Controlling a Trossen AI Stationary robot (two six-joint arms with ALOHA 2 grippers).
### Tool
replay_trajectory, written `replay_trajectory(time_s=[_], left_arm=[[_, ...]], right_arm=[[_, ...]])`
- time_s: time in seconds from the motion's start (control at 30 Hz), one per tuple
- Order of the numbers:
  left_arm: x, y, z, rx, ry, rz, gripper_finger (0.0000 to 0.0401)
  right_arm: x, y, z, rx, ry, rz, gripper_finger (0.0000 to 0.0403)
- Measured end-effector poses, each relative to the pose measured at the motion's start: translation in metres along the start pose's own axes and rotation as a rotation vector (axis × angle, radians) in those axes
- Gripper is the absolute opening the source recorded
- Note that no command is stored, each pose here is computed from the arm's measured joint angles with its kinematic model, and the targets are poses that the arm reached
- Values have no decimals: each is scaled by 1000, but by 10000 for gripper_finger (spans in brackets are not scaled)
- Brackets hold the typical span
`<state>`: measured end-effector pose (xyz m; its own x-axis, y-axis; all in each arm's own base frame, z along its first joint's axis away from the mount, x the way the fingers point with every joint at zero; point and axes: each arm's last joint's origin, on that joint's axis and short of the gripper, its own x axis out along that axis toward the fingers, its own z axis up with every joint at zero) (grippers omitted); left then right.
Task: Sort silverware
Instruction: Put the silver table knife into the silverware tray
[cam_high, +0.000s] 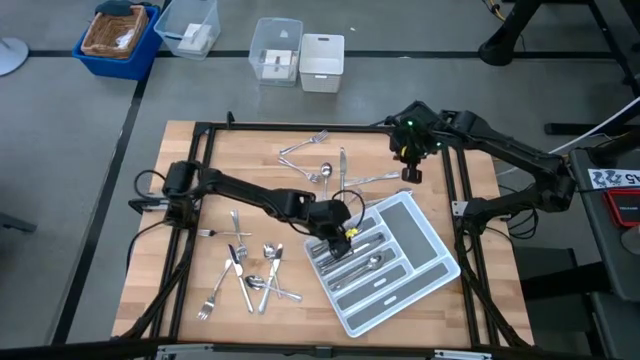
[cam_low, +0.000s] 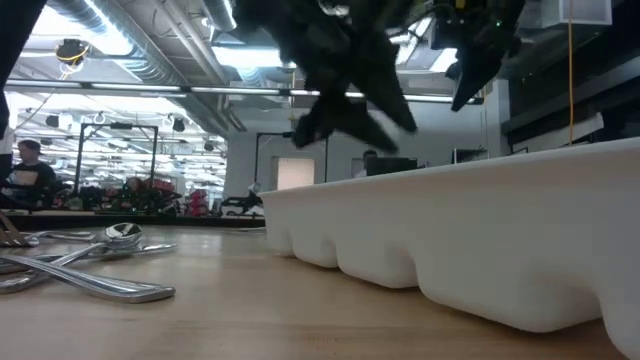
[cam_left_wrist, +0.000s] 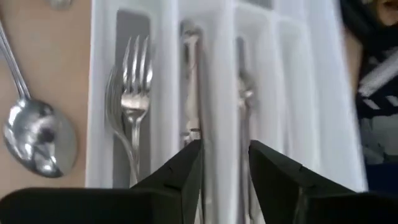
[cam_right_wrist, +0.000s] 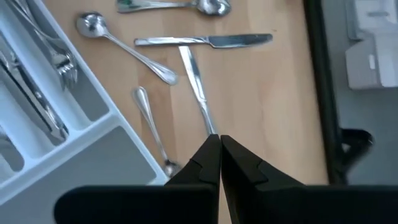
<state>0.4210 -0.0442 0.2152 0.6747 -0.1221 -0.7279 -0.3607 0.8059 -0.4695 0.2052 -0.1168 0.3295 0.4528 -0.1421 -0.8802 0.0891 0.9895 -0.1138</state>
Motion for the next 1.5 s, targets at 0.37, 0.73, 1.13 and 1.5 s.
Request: replay_trajectory(time_s=[0.37,0.73,1.13,1.5], left_arm=[[-104,24,25,191,25,103,104],[-163,75,48,281,1,217,104],[-166,141,75,149,-11,274,104],[-182,189,76,-34,44,369,104]], right_arm=[[44,3,-17,3,20,28,14],[80,3,-25,146,-4,-2,14],[124,-5,-20,236,67,14,57],[178,-19,0,881,-96,73,128]])
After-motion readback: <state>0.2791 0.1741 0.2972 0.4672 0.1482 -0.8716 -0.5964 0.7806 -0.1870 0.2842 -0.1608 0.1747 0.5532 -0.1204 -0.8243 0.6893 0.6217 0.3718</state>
